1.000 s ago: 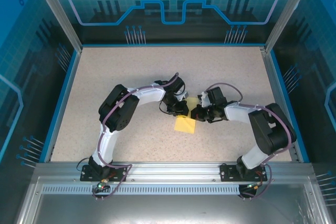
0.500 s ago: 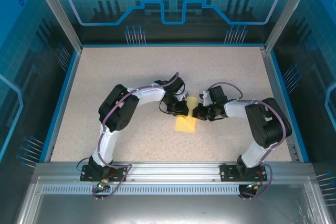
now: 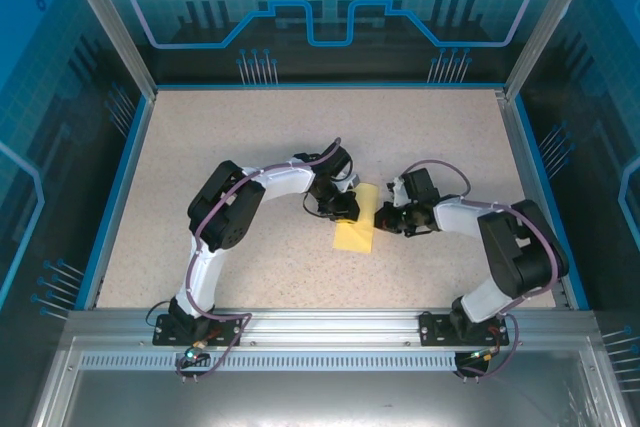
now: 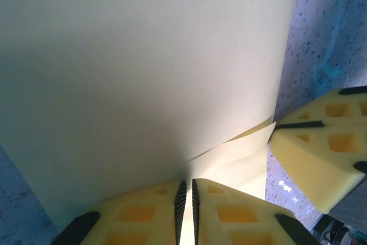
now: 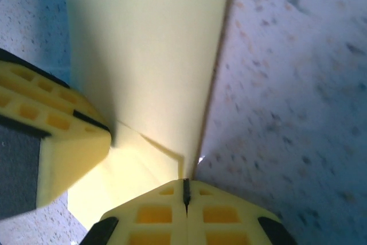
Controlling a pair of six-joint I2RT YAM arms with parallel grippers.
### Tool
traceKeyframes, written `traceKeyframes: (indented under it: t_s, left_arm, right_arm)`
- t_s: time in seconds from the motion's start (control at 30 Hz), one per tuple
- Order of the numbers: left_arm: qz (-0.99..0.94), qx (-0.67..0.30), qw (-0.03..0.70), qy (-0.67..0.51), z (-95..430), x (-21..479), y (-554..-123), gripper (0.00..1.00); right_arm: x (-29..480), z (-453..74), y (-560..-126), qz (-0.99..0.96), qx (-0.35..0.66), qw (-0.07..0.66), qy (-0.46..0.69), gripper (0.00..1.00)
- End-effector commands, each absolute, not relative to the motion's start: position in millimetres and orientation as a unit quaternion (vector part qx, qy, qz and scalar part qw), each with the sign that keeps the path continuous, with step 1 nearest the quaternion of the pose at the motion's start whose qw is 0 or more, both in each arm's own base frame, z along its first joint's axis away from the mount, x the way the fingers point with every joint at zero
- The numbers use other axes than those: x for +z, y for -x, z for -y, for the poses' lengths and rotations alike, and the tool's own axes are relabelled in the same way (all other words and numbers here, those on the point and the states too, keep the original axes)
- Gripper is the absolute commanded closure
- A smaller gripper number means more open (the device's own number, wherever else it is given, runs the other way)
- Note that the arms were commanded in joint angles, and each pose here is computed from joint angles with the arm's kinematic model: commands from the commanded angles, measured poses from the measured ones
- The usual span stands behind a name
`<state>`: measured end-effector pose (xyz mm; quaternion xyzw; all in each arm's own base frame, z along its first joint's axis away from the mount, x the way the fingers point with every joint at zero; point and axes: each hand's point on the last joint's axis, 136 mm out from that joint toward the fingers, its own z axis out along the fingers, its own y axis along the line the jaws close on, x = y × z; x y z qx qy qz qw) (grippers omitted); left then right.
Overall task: Fold a paper plane with a square sheet of paper (pick it up from the middle)
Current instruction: Fold the triangle a second time at the center of the table.
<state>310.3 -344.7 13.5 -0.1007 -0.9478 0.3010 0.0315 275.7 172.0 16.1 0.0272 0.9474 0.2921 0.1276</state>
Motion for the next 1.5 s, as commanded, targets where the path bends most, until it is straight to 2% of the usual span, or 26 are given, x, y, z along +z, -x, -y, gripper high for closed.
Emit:
traceKeyframes:
  t_s: [0.0, 0.17, 0.33, 0.6, 0.93, 1.2, 1.47]
  left_arm:
    - [0.964, 0.247, 0.044, 0.087, 322, -16, -311, 0.84]
    - [0.963, 0.249, 0.044, 0.09, 324, -15, -312, 0.84]
    - [0.961, 0.258, 0.04, 0.09, 330, -8, -317, 0.83]
    - [0.956, 0.276, 0.031, 0.091, 338, 8, -324, 0.81]
    - [0.955, 0.28, 0.004, 0.098, 339, 36, -340, 0.77]
    - [0.956, 0.271, -0.036, 0.103, 330, 81, -343, 0.65]
    - [0.955, 0.285, -0.064, 0.058, 322, 75, -323, 0.57]
  right_arm:
    - [31, -163, -270, -0.95, 0.28, 0.138, -0.027, 0.97]
    - [55, -191, -266, -0.94, 0.305, 0.15, 0.005, 0.97]
    - [39, -217, -253, -0.942, 0.31, 0.126, 0.027, 0.98]
    - [7, -210, -235, -0.954, 0.284, 0.093, 0.027, 0.98]
    - [0, -200, -215, -0.956, 0.282, 0.079, 0.025, 0.98]
    - [-4, -198, -209, -0.956, 0.283, 0.076, 0.019, 0.98]
    - [-6, -200, -209, -0.952, 0.294, 0.08, 0.015, 0.98]
